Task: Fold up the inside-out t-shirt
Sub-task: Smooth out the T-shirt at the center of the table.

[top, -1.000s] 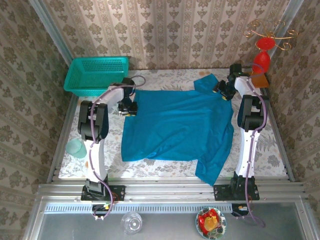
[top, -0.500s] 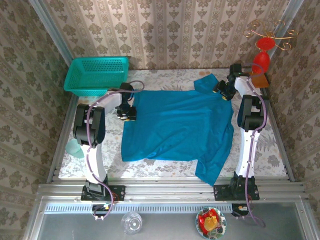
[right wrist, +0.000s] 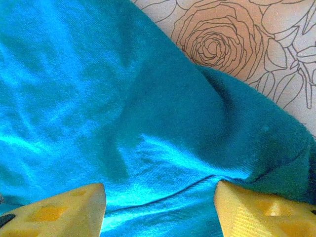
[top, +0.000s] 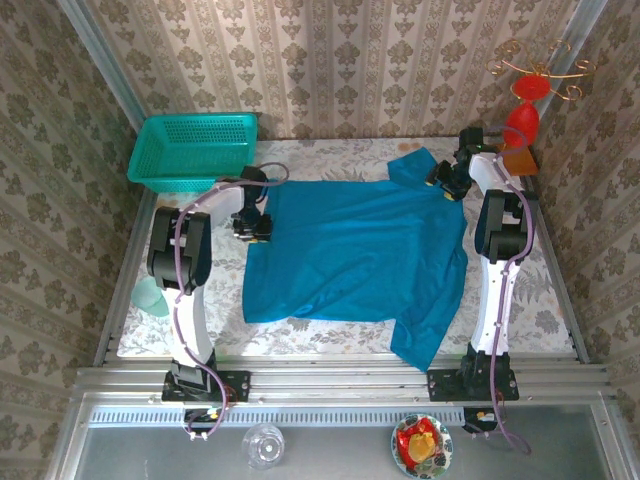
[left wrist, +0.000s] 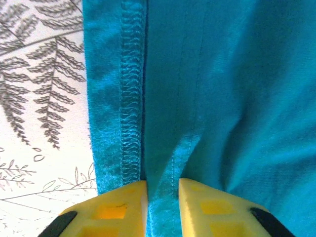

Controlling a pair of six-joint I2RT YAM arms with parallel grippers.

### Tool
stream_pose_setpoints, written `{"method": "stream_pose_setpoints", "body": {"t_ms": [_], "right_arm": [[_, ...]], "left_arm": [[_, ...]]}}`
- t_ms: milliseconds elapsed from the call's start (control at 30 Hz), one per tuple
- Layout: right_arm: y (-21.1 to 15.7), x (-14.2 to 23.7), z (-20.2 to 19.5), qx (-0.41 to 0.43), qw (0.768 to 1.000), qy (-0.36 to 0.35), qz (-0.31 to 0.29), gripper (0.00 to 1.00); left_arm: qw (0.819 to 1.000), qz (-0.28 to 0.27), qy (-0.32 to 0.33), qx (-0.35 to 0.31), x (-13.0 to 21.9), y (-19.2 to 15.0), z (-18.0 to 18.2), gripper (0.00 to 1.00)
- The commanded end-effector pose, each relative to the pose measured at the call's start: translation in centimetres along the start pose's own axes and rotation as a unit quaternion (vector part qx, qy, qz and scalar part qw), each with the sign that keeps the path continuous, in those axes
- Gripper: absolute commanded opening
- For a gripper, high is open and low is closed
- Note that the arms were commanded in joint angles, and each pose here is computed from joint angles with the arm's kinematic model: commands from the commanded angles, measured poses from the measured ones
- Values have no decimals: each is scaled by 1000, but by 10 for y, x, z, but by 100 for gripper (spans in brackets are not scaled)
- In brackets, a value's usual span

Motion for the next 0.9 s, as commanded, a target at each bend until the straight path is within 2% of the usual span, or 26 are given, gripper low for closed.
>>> {"method": "stream_pose_setpoints", "body": {"t_ms": [0,200,433,733,867], "right_arm": [[-8,-8,-11,-3,999,-34,30,62],[-8,-8,-11,-4,999,-35,28,63],[-7,-9,-14,-4,999,-39,30,63],[-6,-9,-18,-8,999,-41,32,62],[-6,-9,-19,-8,999,-42,33,63]], "left_arm": [[1000,19,-2,1,-7,-4,-2,17],[1000,2,18,-3,11,-3,0,11],[999,-5,32,-9,24,-1,3,14],[1000,-3,12,-26,19,1,-10,13],[1000,-8,9,-27,22,3,-12,17]]}}
Point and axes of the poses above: each hand's point on the last joint's axis, 136 mm out from that joint toward the fingers, its own x axis back along the fingers, its own z axis along the line the jaws close on, y = z × x, the point moved 10 cm from there along x, back along the fingers, and after that the axes turned 12 degrees about -x, right-handed, at the moved point
